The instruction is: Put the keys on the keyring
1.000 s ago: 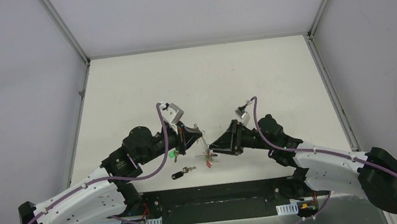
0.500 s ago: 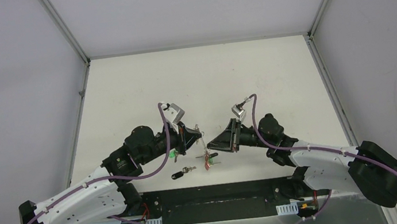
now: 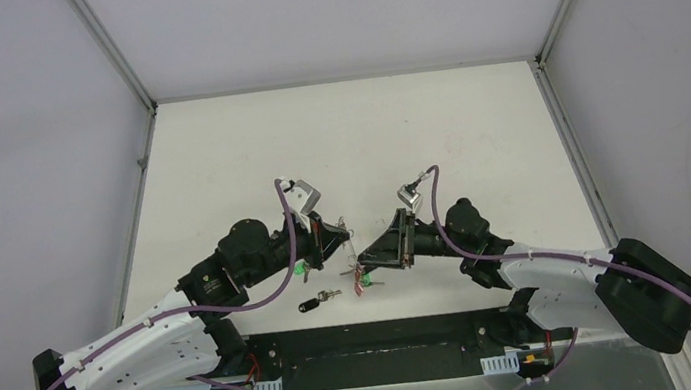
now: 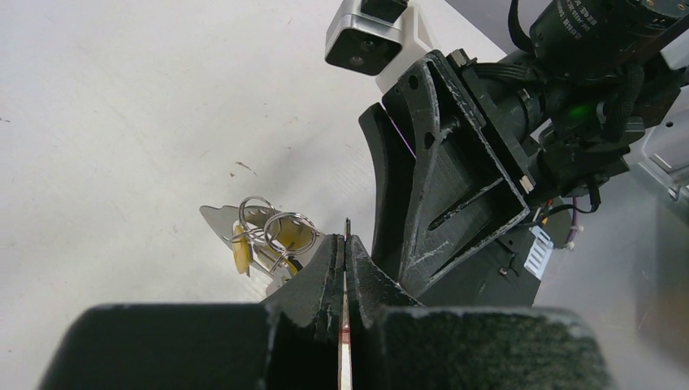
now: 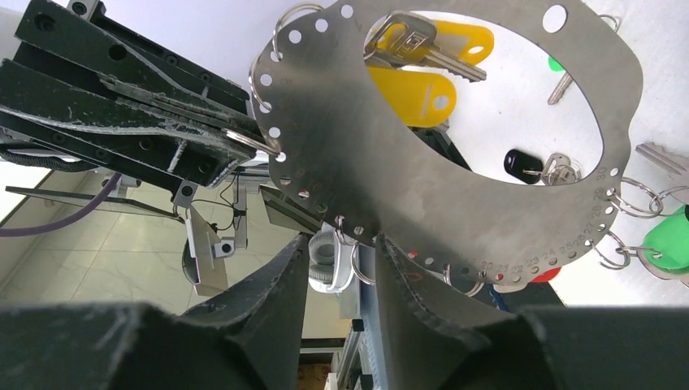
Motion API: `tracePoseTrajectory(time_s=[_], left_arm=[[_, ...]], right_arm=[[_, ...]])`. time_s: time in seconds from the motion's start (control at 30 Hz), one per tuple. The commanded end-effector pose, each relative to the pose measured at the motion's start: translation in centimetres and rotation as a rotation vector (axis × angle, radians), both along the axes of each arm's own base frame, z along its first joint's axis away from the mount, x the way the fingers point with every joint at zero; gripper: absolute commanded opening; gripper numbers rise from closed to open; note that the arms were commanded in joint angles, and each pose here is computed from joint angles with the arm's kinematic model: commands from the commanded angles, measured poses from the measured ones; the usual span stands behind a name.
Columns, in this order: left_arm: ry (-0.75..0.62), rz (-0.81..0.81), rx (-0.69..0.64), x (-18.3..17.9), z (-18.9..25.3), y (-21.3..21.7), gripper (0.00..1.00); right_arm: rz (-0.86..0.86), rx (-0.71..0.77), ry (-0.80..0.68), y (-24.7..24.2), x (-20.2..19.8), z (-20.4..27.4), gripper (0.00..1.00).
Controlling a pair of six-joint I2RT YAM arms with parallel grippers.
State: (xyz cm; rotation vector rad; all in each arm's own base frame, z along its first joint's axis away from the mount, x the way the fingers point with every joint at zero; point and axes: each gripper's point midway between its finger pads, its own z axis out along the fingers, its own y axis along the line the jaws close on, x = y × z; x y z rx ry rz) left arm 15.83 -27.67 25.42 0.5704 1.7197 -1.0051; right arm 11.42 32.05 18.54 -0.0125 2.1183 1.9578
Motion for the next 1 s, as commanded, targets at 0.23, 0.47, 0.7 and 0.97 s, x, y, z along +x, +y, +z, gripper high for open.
tracePoseTrajectory(time_s=[0.23,0.47,0.7,0.97], left_arm=[[-0.058,0.022,-0.107,0.3,4.6,-0.1,0.00],[-0.030,0.024,-0.102,0.5,4.4,-0.5,0.00],[-0.013,0.031,-0.100,0.6,4.2,-0.6,0.00],[-0.008,0.035,-0.101,0.6,4.1,-0.6,0.00]], right_arm=[[0.000,-0.032,-0.109,-0.1,-0.1,2.7,0.39],[-0.031,-0.137,-0.170,-0.8,0.0,2.6,0.41],[-0.030,-0.312,-0.174,-0.8,0.1,1.2,0.49],[-0.044,-0.414,-0.189,-0.8,0.5,0.4,0.36]])
